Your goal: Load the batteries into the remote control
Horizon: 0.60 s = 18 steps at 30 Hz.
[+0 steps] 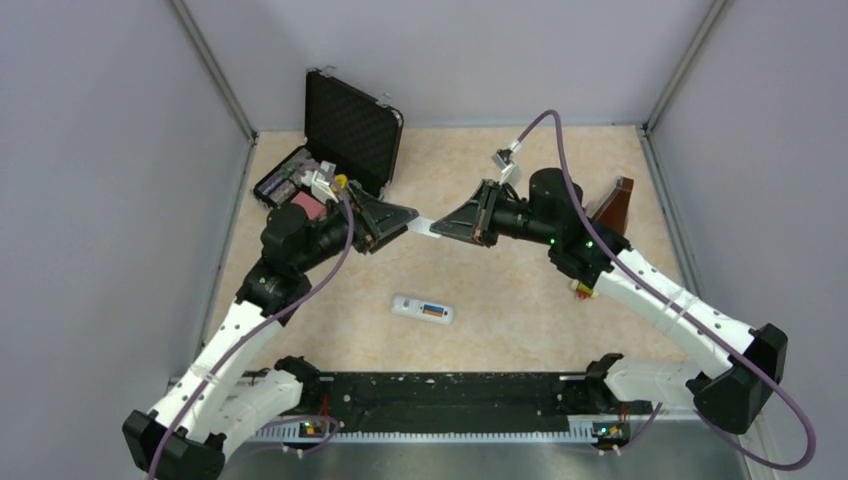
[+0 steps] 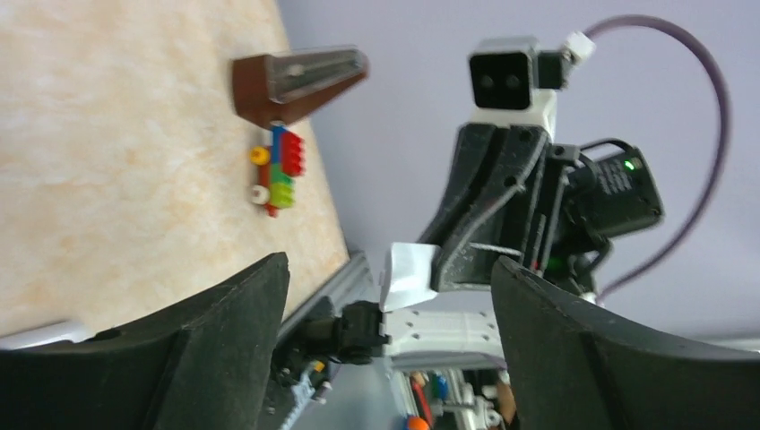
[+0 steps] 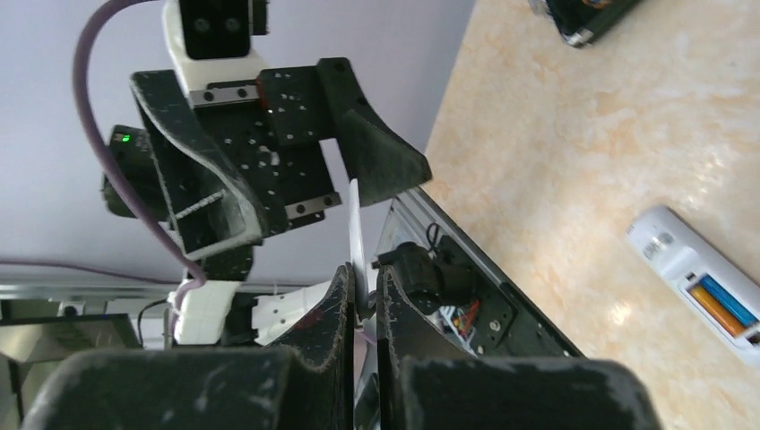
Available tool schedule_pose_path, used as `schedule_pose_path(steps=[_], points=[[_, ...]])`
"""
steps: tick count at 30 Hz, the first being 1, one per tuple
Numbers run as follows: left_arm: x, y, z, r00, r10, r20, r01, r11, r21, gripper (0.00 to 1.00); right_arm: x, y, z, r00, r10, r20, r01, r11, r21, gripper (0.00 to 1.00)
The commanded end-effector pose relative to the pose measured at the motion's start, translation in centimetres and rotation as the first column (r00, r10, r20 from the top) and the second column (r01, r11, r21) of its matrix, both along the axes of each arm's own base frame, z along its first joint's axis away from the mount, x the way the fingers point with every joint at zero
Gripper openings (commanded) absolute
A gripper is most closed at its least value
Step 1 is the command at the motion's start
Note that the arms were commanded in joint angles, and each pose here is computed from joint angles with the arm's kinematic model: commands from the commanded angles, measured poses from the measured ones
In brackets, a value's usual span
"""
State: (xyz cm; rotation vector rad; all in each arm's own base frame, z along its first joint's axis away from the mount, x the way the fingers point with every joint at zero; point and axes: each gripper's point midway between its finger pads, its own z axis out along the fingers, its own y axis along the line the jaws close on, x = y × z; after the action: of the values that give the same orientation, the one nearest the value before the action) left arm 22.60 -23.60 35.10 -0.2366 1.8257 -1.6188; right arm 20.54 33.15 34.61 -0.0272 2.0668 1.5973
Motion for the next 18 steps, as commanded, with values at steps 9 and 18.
schedule_pose_path(steps=[9, 18], points=[[1.3, 6.9, -16.1, 0.936, 0.333, -0.117, -0.220, 0.809, 0.545, 0.82, -2.5, -1.0, -16.1, 0.985, -0.004, -0.171, -0.045, 0.959, -0.281, 0.00], [0.3, 6.1, -24.5, 0.913, 0.296, -0.282, -0.076, 0.801, 0.594, 0.64, -2.0, 1.1, -22.4, 0.978, -0.019, -0.208, -0.052, 0.943, -0.328, 0.00]])
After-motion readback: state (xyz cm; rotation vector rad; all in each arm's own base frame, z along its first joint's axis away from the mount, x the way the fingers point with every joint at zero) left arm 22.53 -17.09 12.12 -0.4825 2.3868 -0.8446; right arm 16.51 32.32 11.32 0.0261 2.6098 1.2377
